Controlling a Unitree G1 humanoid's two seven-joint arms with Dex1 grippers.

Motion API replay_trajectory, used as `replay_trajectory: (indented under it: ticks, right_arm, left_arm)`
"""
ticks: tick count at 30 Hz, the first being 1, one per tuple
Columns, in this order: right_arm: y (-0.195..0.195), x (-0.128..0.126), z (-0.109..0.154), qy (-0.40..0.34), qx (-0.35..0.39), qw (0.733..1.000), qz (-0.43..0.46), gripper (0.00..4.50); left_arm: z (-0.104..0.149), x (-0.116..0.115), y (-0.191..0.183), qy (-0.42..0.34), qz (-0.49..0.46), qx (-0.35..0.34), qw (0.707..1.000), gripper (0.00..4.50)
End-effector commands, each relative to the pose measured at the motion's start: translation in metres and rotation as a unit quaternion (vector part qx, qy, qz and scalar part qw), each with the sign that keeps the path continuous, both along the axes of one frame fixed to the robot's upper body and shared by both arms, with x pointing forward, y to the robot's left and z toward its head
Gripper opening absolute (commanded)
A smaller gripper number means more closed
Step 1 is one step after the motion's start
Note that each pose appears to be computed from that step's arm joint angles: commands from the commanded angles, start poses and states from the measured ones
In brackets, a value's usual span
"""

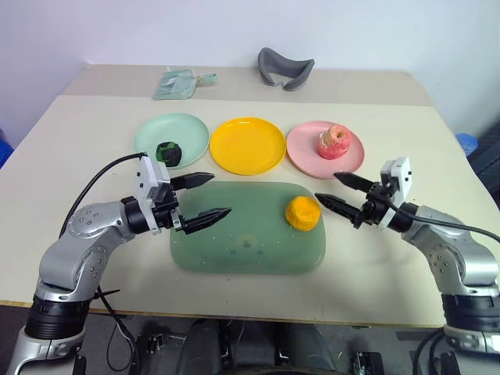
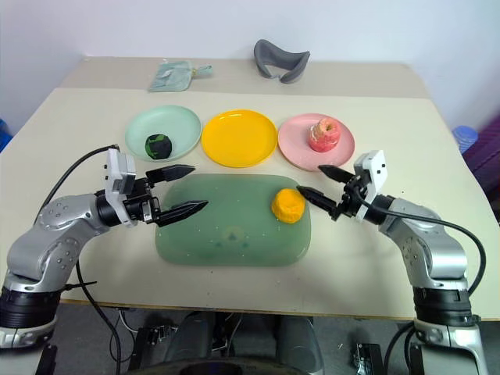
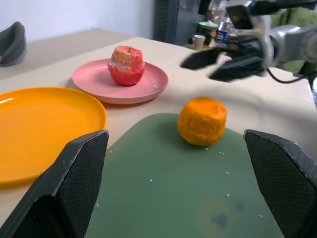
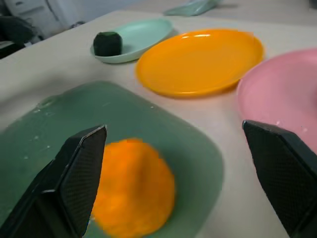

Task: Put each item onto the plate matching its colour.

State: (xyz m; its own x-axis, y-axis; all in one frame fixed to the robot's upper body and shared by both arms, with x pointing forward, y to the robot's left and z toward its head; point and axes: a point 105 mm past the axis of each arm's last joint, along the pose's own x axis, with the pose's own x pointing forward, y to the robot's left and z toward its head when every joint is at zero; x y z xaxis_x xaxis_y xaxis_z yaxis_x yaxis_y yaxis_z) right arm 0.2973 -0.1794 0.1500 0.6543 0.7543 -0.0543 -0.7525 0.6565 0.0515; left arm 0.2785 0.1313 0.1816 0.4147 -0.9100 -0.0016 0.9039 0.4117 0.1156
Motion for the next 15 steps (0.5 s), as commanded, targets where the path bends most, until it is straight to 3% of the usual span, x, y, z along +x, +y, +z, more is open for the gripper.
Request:
replay_trajectory:
  ticks: [1, 6, 15]
  right_arm:
    - [0.011, -0.016, -0.001, -0.009, -0.02, 1.0, 0.023, 4.45]
    - [0.02, -0.024, -0.018, -0.006, -0.044, 0.998, 0.036, 4.45]
    - [0.029, -0.01, -0.023, -0.038, -0.062, 0.997, 0.026, 4.45]
  left_arm:
    - [0.006, -0.002, -0.003, -0.019, -0.02, 0.004, 1.0, 4.5]
    - [0.004, -0.008, -0.005, -0.006, -0.048, 0.008, 0.999, 4.5]
    - [0.0, -0.025, 0.005, -0.001, -0.098, 0.048, 0.994, 4.5]
